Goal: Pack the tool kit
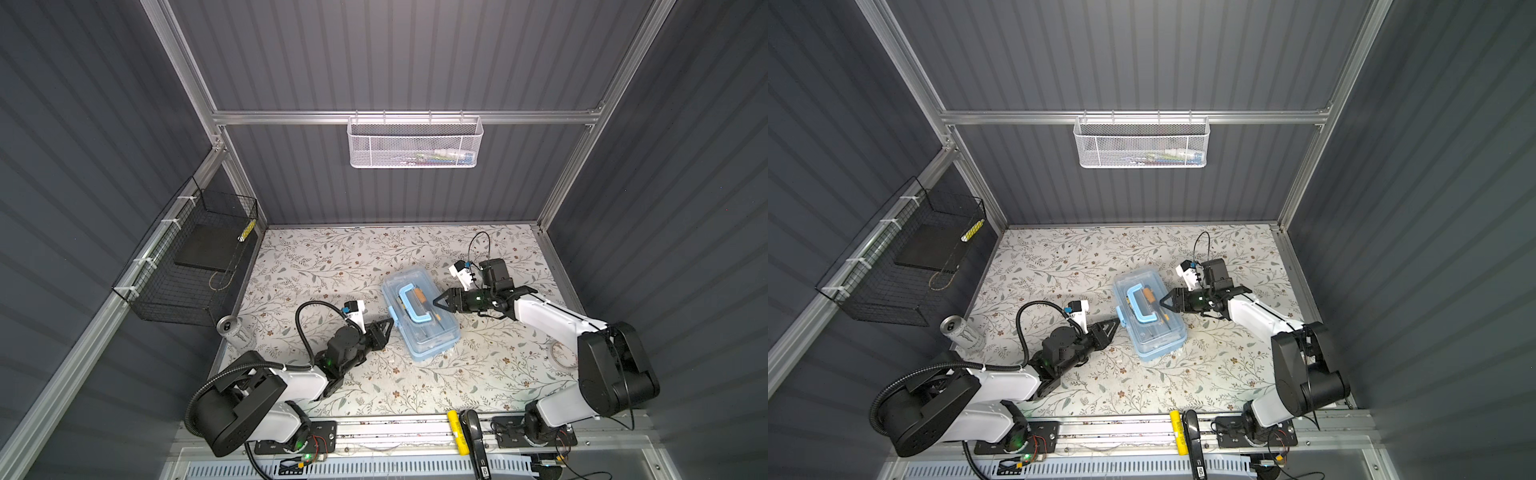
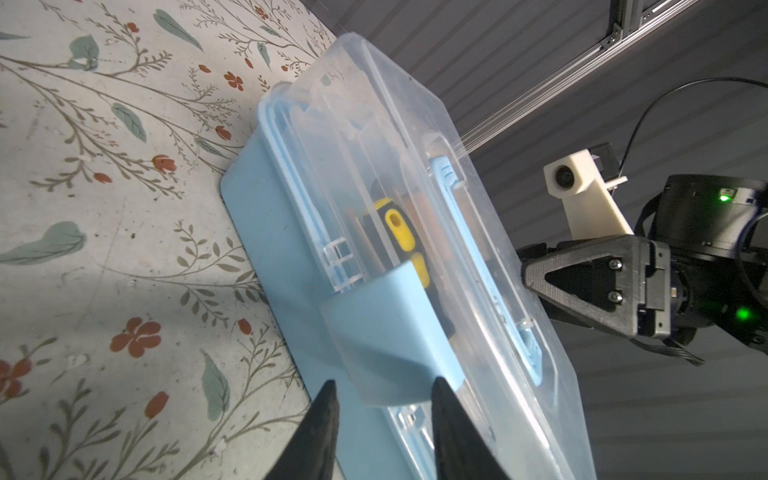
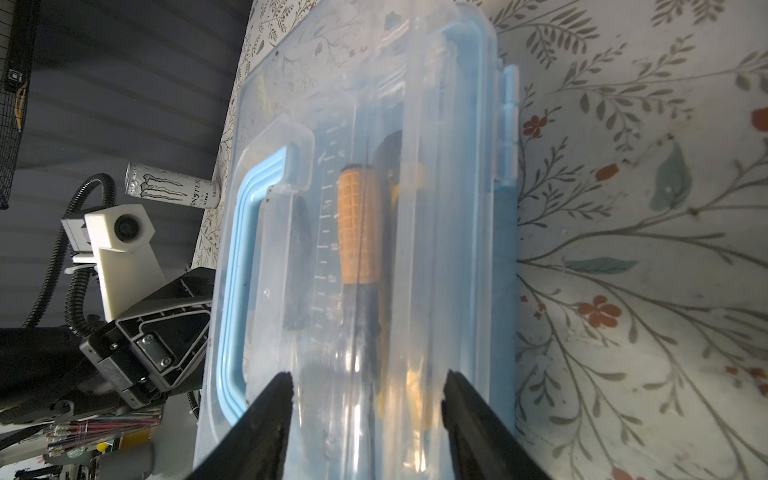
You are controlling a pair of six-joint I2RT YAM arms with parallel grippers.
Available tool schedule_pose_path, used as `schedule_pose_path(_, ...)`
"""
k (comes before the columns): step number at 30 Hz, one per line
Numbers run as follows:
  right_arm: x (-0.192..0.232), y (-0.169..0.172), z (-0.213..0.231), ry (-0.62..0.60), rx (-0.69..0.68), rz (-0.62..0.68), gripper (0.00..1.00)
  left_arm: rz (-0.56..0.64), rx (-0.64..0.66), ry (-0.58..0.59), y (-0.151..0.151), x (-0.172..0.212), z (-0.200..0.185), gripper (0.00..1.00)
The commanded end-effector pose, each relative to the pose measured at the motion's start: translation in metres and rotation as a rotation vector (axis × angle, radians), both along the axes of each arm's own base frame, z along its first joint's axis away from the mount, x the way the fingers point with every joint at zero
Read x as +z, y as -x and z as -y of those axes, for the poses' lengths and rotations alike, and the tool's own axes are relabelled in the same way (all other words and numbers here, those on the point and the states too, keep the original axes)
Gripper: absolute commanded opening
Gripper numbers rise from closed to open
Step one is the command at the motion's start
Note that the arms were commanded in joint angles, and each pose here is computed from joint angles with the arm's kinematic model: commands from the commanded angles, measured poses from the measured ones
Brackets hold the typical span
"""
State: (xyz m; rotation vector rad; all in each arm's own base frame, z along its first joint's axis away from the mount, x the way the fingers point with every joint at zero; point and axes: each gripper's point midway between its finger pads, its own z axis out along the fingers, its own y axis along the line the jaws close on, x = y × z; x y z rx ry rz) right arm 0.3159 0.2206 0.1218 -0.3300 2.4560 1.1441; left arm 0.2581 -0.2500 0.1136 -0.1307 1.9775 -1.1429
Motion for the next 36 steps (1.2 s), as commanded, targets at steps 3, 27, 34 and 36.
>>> schedule_pose_path(3, -0.017, 0.015, -0.006, -0.004, 0.035, -0.084, 0.59, 0.027, -0.022, 0.024, -0.001, 0.017, 0.007, 0.38)
schedule_pose_path(27, -0.023, 0.015, -0.007, -0.006, 0.035, -0.100, 0.59, 0.045, -0.021, 0.013, 0.000, 0.023, 0.005, 0.32)
schedule_pose_path(34, -0.023, 0.015, -0.007, -0.010, 0.037, -0.102, 0.59, 0.037, -0.025, 0.002, -0.001, 0.019, 0.007, 0.25)
schedule_pose_path(36, -0.023, 0.015, -0.007, -0.011, 0.036, -0.104, 0.59, 0.032, -0.024, 0.005, -0.001, 0.017, 0.007, 0.24)
